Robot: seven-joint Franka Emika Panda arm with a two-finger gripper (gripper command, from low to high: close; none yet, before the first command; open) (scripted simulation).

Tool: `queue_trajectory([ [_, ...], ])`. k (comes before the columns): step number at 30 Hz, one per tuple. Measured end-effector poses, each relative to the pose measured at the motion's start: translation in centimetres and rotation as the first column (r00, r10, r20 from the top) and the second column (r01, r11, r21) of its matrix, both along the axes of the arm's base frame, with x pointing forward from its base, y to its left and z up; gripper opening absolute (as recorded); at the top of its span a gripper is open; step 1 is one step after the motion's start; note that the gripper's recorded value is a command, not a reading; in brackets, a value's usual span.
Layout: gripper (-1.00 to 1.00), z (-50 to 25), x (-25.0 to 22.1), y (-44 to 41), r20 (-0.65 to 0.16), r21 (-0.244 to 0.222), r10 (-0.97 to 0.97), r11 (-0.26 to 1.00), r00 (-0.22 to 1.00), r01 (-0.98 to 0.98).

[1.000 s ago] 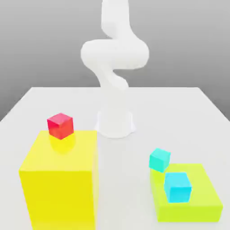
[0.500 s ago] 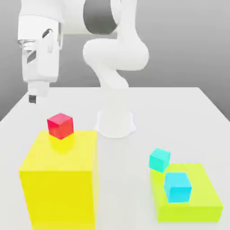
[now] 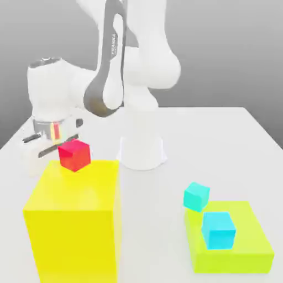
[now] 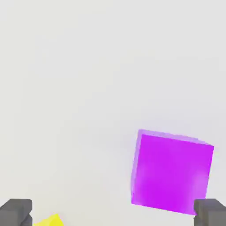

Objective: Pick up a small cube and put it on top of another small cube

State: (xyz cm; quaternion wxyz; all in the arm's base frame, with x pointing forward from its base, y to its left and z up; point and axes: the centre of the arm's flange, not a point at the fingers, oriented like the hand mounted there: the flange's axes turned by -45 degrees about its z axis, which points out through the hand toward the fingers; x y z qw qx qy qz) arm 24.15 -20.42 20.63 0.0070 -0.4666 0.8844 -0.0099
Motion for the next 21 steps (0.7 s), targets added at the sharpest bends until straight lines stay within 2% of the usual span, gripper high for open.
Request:
queue_trajectory([
  [9, 0.0, -6.2, -1.0, 0.3, -0.019, 0.014, -0.053, 0.998, 0.998, 0.053],
  [10, -1.0, -7.0, -1.1, 0.3, -0.02, 0.013, -0.053, 0.998, 0.998, 0.053],
  [17, -1.0, -7.1, -1.1, 0.3, -0.018, 0.011, -0.053, 0.999, 0.998, 0.053],
  [21, -1.0, -4.7, -0.9, 0.2, -0.016, 0.014, -0.053, 0.998, 0.998, 0.053],
])
